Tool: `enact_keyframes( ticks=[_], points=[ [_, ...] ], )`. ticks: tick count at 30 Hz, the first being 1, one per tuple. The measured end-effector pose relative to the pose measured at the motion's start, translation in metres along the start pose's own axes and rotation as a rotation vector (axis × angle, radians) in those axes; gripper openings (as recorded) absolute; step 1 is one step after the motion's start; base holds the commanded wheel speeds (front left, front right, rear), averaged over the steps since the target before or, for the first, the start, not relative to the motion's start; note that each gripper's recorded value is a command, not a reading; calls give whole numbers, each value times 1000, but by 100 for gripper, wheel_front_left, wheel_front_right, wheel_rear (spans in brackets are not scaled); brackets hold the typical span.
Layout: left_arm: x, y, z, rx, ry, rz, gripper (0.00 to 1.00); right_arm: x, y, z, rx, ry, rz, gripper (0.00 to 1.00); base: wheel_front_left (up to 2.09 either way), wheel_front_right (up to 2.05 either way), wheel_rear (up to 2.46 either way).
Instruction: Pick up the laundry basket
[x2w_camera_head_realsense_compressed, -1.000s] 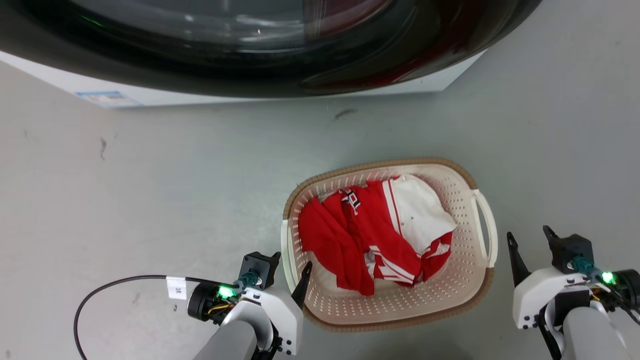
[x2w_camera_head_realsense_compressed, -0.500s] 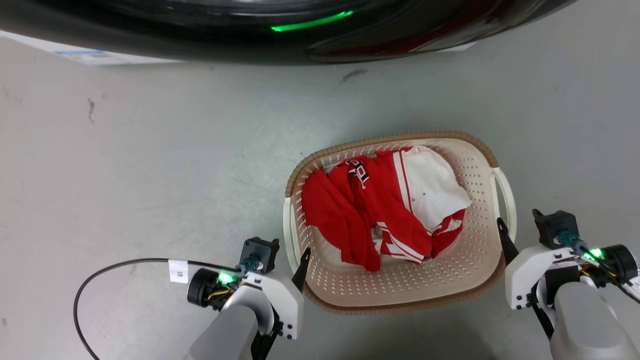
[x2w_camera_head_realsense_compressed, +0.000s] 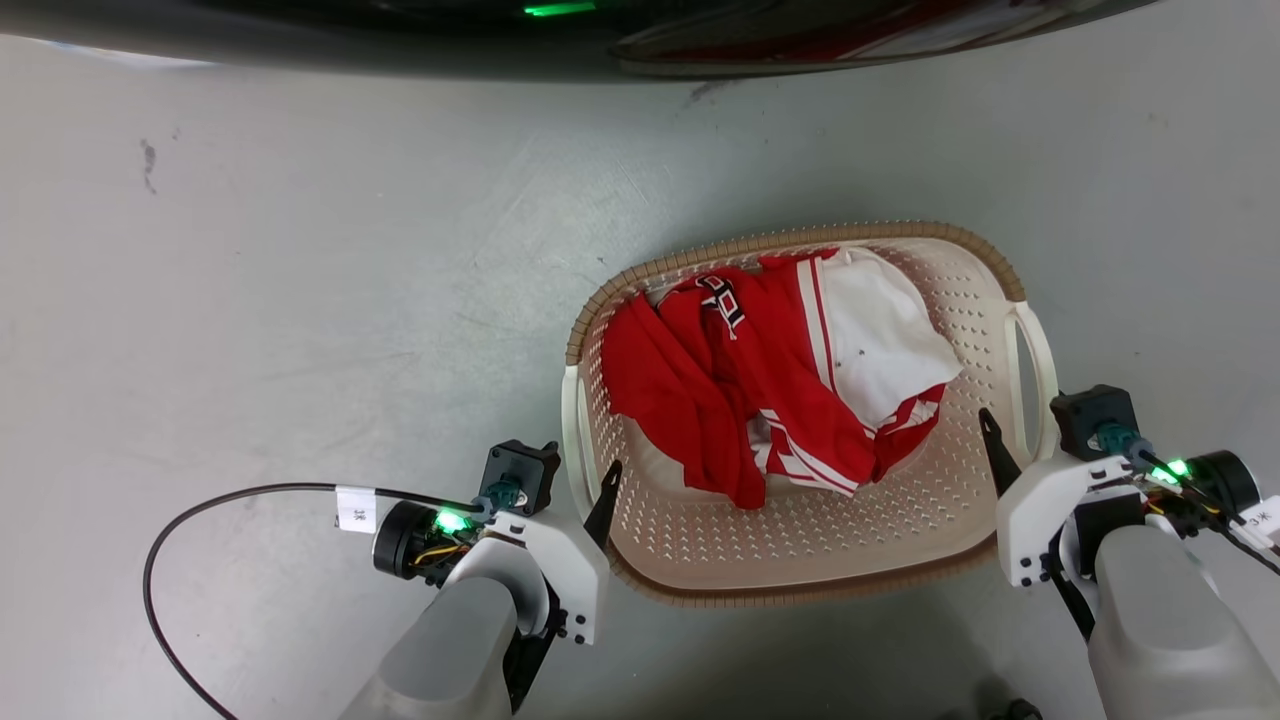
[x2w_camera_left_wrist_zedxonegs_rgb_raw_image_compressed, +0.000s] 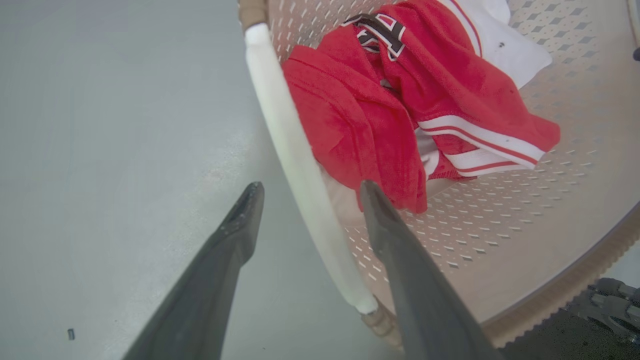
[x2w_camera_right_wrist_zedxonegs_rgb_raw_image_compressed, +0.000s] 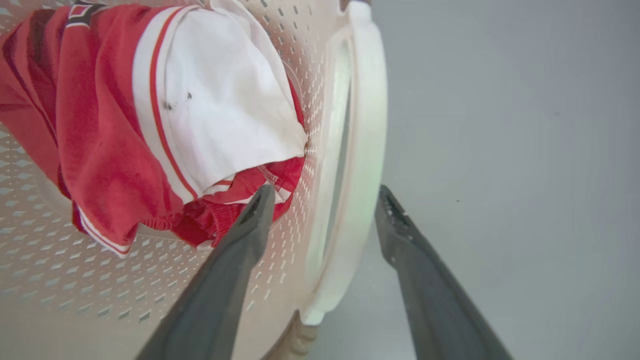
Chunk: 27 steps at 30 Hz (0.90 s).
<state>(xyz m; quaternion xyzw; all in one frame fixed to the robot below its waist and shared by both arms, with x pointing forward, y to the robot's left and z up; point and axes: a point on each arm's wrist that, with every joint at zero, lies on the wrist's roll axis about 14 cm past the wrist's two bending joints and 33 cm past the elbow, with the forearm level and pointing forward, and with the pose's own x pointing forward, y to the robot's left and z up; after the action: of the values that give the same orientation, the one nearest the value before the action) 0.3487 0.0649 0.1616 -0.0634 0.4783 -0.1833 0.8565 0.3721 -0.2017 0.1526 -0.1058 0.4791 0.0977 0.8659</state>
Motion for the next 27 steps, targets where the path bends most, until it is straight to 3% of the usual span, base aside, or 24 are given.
enact_keyframes(
  ticks=[11, 12, 13, 14, 27],
  points=[
    [13, 2, -8, 10, 31, -10, 100, 13, 6, -7, -7, 33, 21, 100, 0, 0, 0],
    [15, 2, -7, 11, 29, -8, 100, 14, 7, -7, -7, 34, 23, 37, 0, 0, 0],
    [16, 3, -6, 15, 28, -7, 18, 15, 8, -6, -14, 33, 26, 0, 0, 0, 0],
    [17, 3, -5, 17, 28, -7, 0, 16, 10, -6, -17, 34, 31, 0, 0, 0, 0],
    [12, 7, 6, 22, 13, 5, 0, 8, 20, -2, -20, 33, 57, 0, 0, 0, 0]
  ],
)
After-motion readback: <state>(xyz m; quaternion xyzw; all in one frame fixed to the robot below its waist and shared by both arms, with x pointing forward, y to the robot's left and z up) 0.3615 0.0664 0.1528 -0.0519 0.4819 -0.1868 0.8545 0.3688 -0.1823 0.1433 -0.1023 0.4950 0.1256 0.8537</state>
